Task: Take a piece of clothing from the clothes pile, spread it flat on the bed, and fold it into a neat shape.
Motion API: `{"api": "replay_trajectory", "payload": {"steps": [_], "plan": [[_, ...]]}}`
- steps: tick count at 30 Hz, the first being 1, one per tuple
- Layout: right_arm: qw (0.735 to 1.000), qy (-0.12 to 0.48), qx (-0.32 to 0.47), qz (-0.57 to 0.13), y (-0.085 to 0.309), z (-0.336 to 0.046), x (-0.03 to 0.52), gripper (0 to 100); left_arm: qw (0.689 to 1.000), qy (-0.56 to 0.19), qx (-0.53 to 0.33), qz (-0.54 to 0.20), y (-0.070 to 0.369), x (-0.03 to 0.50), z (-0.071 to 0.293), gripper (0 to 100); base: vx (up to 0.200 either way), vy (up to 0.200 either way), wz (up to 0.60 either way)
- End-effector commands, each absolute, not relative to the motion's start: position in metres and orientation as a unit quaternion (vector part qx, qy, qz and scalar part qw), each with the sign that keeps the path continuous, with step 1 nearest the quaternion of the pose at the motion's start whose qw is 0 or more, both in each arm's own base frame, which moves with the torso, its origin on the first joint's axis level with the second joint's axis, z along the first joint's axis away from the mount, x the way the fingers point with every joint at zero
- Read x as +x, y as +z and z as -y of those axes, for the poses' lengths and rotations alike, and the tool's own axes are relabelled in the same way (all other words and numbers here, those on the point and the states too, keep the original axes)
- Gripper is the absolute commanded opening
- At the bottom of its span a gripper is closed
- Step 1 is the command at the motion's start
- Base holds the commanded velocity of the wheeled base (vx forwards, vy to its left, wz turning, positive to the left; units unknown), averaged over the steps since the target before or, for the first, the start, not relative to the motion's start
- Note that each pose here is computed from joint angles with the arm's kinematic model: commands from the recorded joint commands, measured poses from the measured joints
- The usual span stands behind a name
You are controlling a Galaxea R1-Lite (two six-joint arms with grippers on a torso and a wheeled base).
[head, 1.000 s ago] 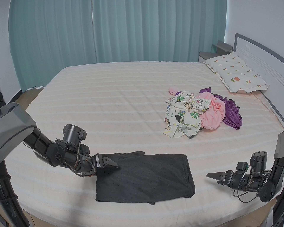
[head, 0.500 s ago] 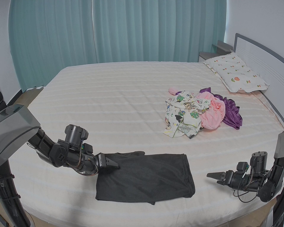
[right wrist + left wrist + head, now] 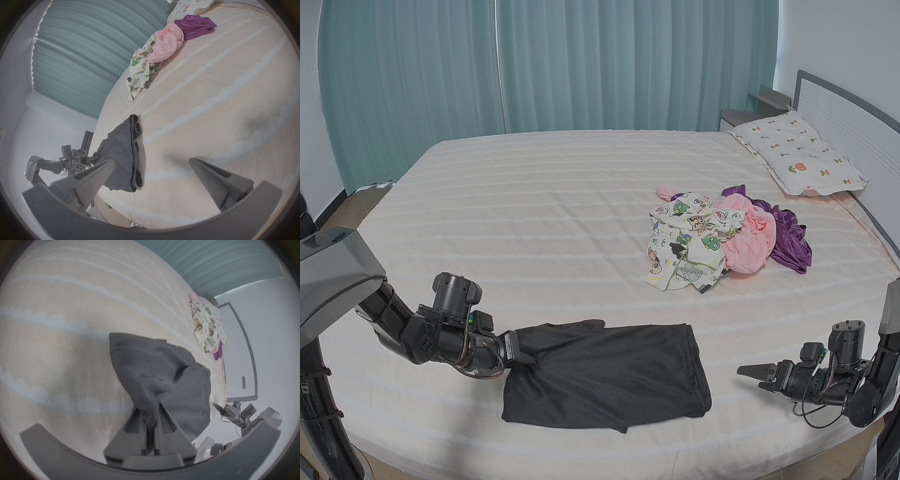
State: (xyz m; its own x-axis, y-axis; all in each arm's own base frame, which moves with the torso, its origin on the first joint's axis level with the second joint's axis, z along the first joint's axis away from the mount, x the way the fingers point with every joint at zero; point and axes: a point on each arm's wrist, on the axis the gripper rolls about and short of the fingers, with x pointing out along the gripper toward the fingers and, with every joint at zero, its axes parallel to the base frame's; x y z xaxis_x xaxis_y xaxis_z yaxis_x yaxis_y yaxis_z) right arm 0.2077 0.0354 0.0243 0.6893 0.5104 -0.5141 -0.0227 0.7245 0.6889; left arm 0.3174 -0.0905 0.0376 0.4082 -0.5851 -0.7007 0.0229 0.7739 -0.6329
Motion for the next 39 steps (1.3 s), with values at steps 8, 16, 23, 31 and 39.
{"api": "replay_trajectory", "payload": {"steps": [8, 16, 23, 31, 39], "plan": [[0.852, 0.154, 0.337, -0.370, 0.021, -0.035, 0.206, 100, 0.797, -0.187, -0.285, -0.498, 0.031, 0.306, 0.082, 0, 0.000, 0.000, 0.00], [0.851, 0.153, 0.338, -0.370, 0.021, -0.035, 0.206, 100, 0.797, -0.178, -0.290, -0.499, 0.031, 0.306, 0.076, 0, 0.000, 0.150, 0.00], [0.850, 0.153, 0.338, -0.373, 0.020, -0.036, 0.206, 100, 0.799, -0.178, -0.290, -0.495, 0.038, 0.297, 0.074, 0, 0.000, 0.200, 0.00], [0.851, 0.152, 0.338, -0.373, 0.020, -0.036, 0.207, 100, 0.804, -0.171, -0.297, -0.486, 0.045, 0.294, 0.065, 0, 0.000, 0.200, 0.00], [0.851, 0.153, 0.337, -0.373, 0.020, -0.036, 0.206, 100, 0.804, -0.160, -0.302, -0.486, 0.044, 0.292, 0.058, 0, 0.000, 0.200, 0.00]]}}
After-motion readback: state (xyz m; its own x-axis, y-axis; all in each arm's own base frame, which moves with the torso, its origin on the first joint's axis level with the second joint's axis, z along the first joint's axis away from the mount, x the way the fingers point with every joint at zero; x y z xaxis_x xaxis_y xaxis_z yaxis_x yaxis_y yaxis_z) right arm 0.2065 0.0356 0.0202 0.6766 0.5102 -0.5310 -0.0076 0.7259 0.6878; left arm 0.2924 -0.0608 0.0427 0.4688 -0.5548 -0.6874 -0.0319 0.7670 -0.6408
